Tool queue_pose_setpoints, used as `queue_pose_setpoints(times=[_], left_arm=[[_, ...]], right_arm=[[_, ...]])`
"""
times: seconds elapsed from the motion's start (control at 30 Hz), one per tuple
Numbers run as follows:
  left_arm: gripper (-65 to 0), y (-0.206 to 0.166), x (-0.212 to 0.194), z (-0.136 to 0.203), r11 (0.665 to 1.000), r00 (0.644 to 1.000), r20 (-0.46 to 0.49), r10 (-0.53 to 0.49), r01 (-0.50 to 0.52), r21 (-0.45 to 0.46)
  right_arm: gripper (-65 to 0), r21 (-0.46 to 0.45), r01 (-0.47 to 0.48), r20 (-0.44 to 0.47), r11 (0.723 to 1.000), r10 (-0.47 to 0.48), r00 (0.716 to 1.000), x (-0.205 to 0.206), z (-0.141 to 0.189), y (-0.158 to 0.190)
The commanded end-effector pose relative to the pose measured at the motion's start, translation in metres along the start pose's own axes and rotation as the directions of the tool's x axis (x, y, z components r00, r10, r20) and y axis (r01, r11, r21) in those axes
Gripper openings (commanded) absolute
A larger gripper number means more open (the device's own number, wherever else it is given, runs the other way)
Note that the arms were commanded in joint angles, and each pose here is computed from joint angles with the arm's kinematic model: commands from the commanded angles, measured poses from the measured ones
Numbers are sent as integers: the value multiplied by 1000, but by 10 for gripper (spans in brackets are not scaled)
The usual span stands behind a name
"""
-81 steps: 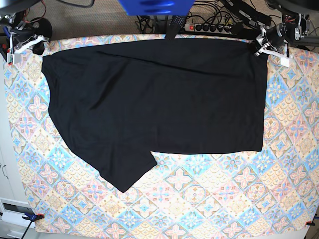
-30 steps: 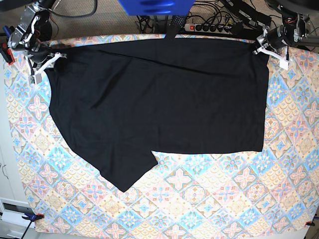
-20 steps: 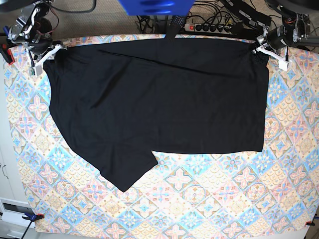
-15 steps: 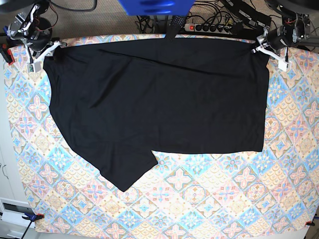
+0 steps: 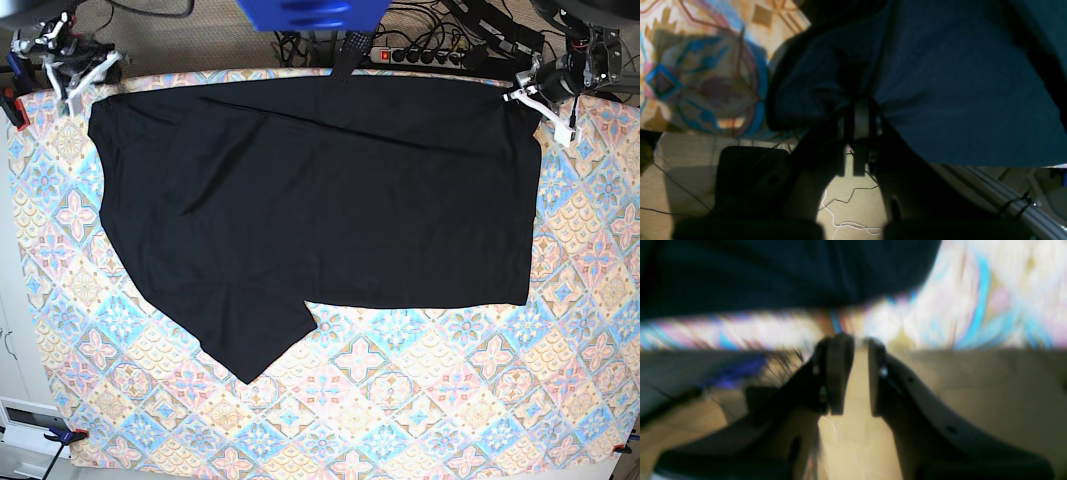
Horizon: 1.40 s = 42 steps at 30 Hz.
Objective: Fold the T-shirt properly
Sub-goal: 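Adjust grips on the shirt edge and spread it taut, then reach both grippers down to the shirt's side edges and grasp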
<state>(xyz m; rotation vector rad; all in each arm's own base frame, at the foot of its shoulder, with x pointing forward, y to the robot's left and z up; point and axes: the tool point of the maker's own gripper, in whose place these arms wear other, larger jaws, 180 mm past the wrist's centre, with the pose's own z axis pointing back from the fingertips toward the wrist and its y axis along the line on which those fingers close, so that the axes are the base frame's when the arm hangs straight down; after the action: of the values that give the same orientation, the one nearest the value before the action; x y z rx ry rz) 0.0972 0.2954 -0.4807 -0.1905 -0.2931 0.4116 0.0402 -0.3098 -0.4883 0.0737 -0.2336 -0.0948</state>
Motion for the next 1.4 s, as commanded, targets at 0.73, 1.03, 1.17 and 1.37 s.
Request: queue_pose_setpoints(times=[0.73,1.03,1.17,1.37], left_arm=[[-374,18,-15,26,984,993,-61,-101,109,138],[-361,18,-6,33,990,997,-24,-70,73,124],[-361,-2,18,52,989,991,70,-116,109,100],[-359,-18,78,86,996,956,284,-72,57,62]], right_arm=[[-532,-61,-62,139,996,70,988,38,34,3],[-532,-60,-61,136,996,68,988,37,33,3],[-531,-63,-66,143,996,74,987,40,35,4],[-529,-106,-125,215,986,146,966,68,54,7]])
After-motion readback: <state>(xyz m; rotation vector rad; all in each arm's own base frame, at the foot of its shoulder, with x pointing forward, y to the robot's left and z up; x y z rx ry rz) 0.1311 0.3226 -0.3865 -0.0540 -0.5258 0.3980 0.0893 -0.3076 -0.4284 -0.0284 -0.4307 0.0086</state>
